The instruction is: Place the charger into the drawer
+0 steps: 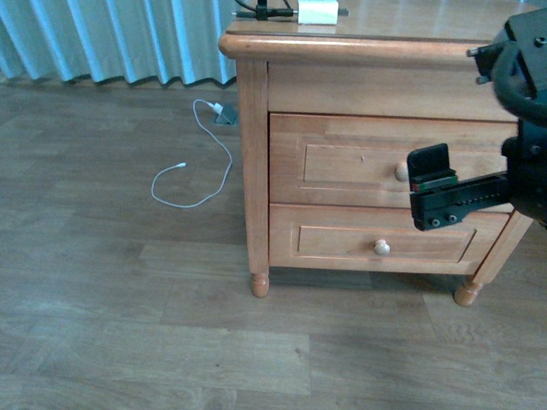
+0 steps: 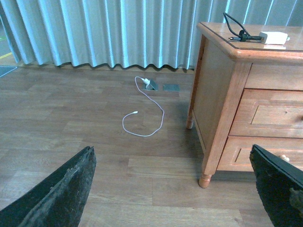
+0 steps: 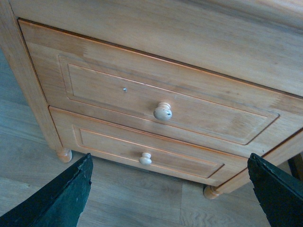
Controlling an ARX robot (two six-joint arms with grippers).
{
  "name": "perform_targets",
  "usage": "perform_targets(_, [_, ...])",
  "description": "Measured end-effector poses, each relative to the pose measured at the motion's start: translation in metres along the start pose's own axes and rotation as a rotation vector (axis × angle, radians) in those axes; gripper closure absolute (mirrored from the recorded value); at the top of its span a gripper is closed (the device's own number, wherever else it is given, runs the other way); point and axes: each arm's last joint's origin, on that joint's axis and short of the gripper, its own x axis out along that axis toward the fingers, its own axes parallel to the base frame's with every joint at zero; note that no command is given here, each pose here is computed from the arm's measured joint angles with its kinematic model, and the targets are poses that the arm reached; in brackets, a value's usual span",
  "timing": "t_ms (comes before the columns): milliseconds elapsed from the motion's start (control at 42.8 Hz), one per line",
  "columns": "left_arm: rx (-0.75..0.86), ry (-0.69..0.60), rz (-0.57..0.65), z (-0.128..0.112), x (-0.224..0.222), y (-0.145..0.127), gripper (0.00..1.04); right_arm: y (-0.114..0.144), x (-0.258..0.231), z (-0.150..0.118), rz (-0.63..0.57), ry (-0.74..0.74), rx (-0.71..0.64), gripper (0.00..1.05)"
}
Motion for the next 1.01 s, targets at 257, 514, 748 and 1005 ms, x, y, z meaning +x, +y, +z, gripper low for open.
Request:
perform_targets(257, [0.0, 0.0, 0.0, 0.0, 0.0, 0.0, 0.06, 0.018, 0.039, -0.01, 0.005, 0.029, -0.026, 0.08])
perform_targets(514, [0.0, 0.0, 0.0, 0.0, 0.0, 0.0, 0.06, 0.031, 0.078, -0.018, -0.02, 0.025, -0.029, 0.08])
perform_targets(748, [0.0, 0.0, 0.0, 0.0, 0.0, 0.0, 0.06, 0.031, 0.113, -0.018, -0.071, 0.005, -0.019, 0.08])
perform_targets(1005, [0.0, 0.0, 0.0, 0.0, 0.0, 0.0, 0.06, 0.016, 0.144, -0.035, -0.129, 0.029, -0.004, 0.08])
